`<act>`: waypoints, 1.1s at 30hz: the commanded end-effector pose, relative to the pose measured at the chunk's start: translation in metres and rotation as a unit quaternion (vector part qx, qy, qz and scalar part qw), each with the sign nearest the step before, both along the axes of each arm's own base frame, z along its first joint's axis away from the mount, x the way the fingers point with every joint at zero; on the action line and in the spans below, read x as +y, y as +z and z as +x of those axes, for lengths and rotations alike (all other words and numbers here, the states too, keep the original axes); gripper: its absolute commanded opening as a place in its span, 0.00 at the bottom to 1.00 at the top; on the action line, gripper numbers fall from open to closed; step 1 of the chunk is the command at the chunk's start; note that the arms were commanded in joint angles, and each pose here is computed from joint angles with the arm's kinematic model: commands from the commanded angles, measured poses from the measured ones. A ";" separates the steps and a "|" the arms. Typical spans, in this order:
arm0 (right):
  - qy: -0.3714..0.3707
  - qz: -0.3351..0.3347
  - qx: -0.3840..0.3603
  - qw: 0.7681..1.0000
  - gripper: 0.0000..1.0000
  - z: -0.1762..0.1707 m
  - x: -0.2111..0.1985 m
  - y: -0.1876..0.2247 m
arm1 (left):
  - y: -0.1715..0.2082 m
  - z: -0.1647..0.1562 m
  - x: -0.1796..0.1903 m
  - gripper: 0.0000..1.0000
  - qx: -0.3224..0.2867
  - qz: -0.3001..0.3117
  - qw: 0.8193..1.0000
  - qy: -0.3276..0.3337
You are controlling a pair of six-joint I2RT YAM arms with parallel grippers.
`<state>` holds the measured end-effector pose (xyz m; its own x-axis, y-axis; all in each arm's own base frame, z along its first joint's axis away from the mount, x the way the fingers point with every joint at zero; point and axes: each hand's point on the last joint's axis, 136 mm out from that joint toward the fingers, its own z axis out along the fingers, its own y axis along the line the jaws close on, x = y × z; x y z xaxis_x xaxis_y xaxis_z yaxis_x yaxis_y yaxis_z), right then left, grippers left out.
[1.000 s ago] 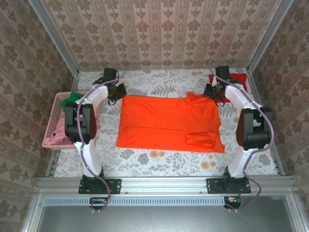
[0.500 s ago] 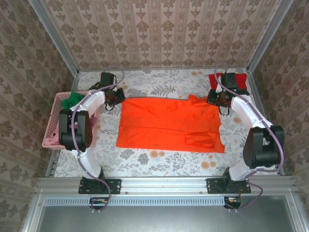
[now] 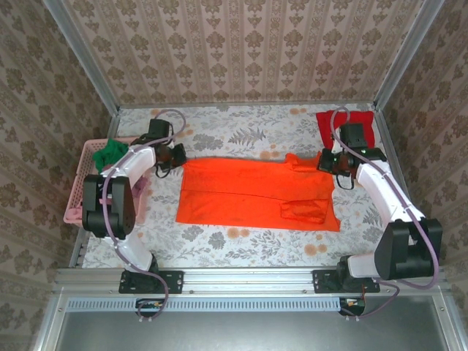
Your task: Fold and stack the t-shirts
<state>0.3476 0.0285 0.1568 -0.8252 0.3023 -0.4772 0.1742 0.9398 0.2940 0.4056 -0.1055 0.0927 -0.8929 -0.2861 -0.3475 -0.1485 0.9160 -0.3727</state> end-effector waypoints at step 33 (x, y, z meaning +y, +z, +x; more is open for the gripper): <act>-0.032 -0.043 0.130 0.990 0.00 -0.114 -0.018 -0.045 | -0.002 -0.052 0.016 0.00 0.046 0.021 0.998 -0.021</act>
